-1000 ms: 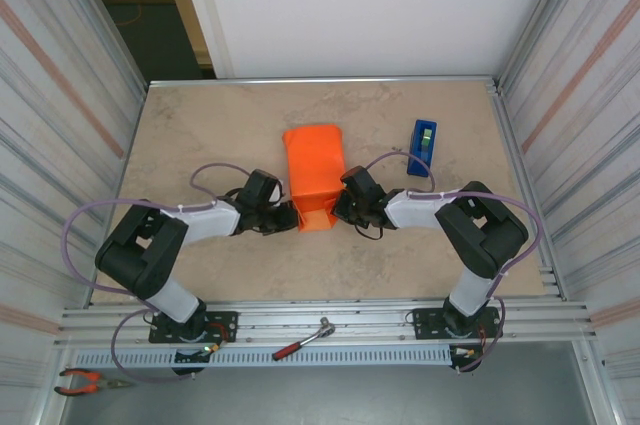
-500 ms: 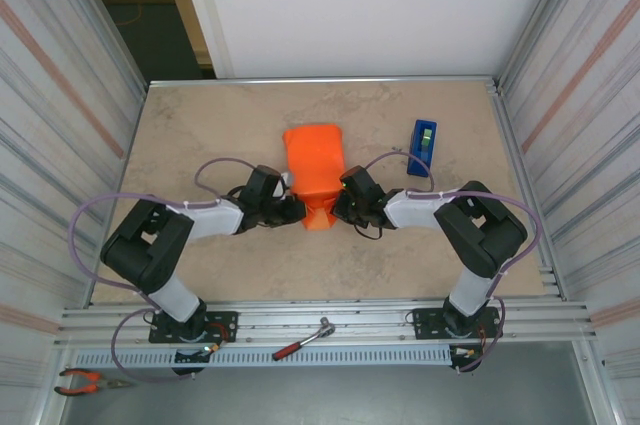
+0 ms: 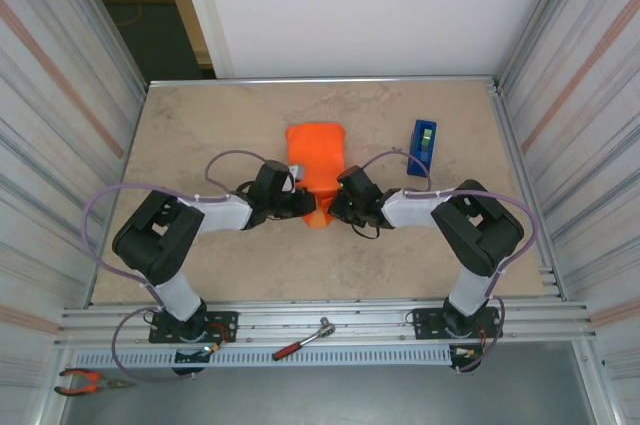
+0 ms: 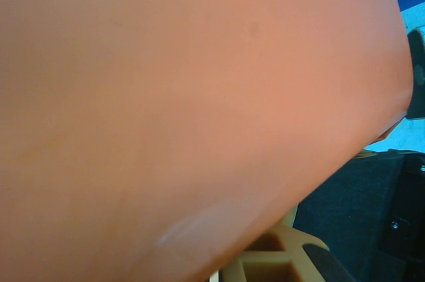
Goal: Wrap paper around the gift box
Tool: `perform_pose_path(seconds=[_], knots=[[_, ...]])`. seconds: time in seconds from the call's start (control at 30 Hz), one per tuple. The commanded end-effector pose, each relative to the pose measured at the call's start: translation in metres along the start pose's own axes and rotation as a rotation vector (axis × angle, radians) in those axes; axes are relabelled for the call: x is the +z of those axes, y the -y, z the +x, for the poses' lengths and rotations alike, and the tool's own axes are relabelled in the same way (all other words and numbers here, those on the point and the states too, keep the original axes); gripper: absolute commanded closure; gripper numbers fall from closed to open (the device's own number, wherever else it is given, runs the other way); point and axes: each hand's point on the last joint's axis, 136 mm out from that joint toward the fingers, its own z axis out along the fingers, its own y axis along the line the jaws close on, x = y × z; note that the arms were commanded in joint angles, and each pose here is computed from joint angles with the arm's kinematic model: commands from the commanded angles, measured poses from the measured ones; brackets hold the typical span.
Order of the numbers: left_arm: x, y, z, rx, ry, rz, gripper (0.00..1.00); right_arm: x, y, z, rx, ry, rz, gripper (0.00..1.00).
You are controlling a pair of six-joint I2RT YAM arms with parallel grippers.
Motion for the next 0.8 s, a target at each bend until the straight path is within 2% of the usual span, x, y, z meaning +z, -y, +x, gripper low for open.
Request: perform_pose_path(seconds=[0.0,0.2,0.37,0.5,0.67,0.77], knots=[[0.007,0.005,-0.012,0.056,0.050,-0.009,0.88,0.007,0.023,0.018,0.002,-0.052,0.086,1.00],[0.003,0.015,-0.015,0.087,0.045,0.014,0.87,0.005,0.024,0.020,0.001,-0.050,0.091,1.00],[-0.032,0.036,-0.018,0.134,0.075,0.048,0.79,0.004,0.024,0.020,-0.001,-0.051,0.093,1.00],[-0.062,0.030,-0.007,0.141,0.096,0.011,0.77,0.004,0.025,0.021,-0.004,-0.054,0.094,1.00],[-0.085,-0.016,0.016,0.047,0.139,-0.131,0.90,0.003,0.027,0.021,-0.005,-0.054,0.099,1.00],[-0.084,-0.035,0.023,-0.012,0.125,-0.164,0.97,0.003,0.027,0.022,-0.006,-0.057,0.100,1.00]])
